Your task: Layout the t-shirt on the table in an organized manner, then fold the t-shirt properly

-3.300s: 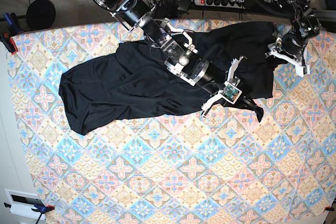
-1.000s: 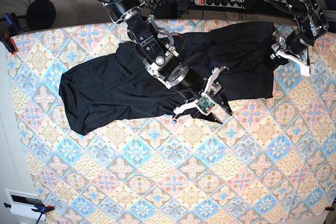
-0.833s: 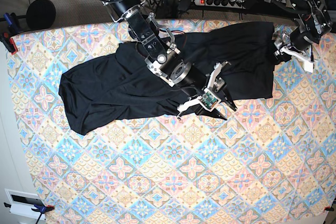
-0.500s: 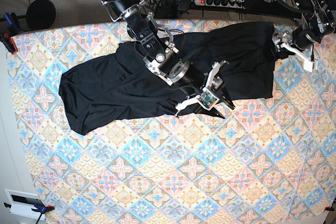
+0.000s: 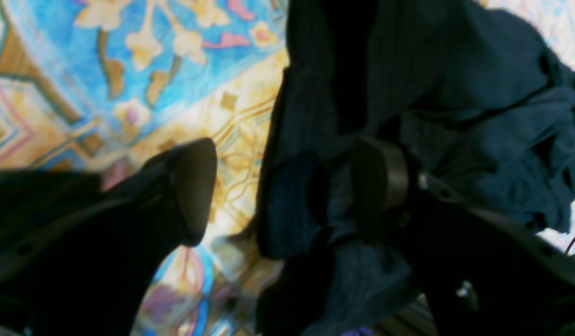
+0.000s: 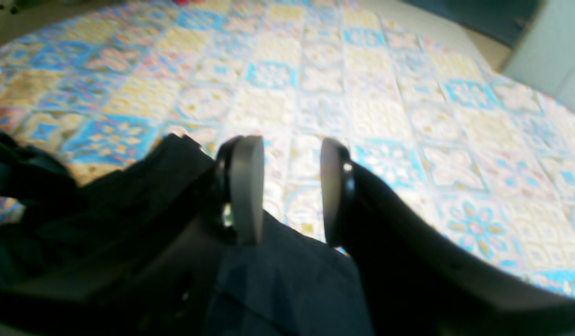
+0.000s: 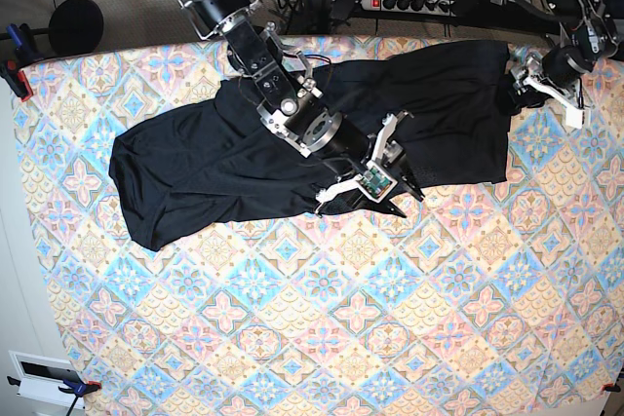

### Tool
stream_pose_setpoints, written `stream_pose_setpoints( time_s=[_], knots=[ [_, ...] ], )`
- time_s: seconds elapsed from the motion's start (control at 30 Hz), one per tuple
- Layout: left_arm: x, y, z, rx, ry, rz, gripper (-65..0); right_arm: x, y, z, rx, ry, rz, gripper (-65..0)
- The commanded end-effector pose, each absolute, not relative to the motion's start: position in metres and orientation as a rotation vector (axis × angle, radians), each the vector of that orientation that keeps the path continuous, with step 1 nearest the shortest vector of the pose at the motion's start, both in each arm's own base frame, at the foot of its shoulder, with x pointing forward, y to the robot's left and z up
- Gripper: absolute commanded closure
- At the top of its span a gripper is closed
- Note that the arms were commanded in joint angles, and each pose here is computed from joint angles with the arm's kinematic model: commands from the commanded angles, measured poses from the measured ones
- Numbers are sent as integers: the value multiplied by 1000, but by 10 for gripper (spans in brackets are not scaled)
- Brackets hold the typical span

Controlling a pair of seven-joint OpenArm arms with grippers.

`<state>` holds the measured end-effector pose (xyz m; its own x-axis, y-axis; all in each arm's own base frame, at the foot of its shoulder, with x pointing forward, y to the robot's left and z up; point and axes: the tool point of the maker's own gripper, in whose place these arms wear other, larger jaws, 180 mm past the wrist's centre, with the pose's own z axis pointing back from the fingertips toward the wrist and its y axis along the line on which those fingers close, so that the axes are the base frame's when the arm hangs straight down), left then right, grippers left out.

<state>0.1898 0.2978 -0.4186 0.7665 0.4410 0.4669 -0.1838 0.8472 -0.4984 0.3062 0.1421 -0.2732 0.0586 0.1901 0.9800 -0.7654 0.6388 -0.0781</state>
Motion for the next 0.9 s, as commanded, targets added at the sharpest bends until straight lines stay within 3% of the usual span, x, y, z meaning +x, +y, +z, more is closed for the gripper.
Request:
stream_pose_setpoints(
  time_s=[0.0, 0.2, 0.87],
  knots=[
    [185, 298, -420, -439, -584, 335, -449, 309, 147, -251, 574, -1391, 771, -196],
    [185, 281, -425, -489, -594, 357, -513, 309, 147, -251, 574, -1391, 771, -196],
    [196, 232, -432, -662, -613, 406, -514, 309, 147, -252, 572, -1388, 771, -196]
  ],
)
